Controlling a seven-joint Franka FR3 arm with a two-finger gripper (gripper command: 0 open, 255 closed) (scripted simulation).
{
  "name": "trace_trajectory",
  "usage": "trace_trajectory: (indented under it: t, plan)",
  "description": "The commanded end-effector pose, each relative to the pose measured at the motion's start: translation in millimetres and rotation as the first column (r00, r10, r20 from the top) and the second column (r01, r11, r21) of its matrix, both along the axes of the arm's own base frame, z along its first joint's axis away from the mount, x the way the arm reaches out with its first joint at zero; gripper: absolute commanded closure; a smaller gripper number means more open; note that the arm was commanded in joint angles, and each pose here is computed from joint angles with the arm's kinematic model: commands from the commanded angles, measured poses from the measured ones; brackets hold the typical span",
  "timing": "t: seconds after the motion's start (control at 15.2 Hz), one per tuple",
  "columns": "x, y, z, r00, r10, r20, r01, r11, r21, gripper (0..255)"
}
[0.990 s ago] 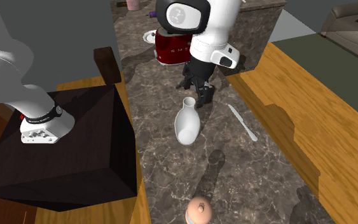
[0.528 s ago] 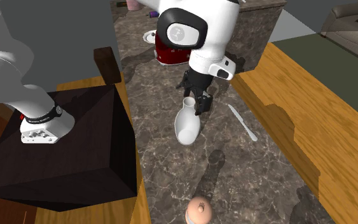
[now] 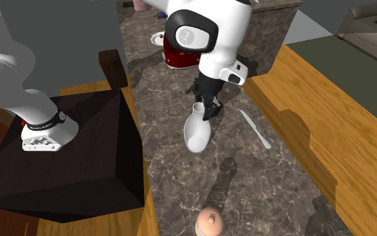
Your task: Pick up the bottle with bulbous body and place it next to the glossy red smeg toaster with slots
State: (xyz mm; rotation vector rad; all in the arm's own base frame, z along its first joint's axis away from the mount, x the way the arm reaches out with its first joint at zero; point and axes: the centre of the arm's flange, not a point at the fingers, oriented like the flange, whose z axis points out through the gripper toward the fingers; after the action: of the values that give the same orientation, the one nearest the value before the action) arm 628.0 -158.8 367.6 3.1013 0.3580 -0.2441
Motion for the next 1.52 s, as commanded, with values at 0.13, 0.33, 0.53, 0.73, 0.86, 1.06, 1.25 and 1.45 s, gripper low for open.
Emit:
trace_trajectory:
  t: [0.13, 0.33, 0.53, 0.73, 0.86, 1.06, 1.25, 1.45]
  plan:
    - [0.0, 0.0, 0.0, 1.0, 0.0, 0.0, 0.0, 1.0, 0.0, 255]
    - [0.0, 0.0, -0.1, 1.0, 0.0, 0.0, 0.0, 1.0, 0.0, 255]
    - [0.0, 0.0, 0.0, 1.0, 0.0, 0.0, 0.0, 1.0, 0.0, 255]
    - [-0.1, 0.0, 15.8, 1.0, 0.0, 0.0, 0.0, 1.0, 0.0, 255]
    - [0.0, 0.0, 26.4, 1.0, 0.0, 0.0, 0.0, 1.0, 0.0, 255]
    - [0.0, 0.0, 42.2, 1.0, 0.0, 0.0, 0.0, 1.0, 0.0, 255]
    - [0.0, 0.0, 58.0, 1.0, 0.0, 0.0, 0.0, 1.0, 0.0, 255]
    - [0.0, 0.0, 73.9, 1.0, 0.0, 0.0, 0.0, 1.0, 0.0, 255]
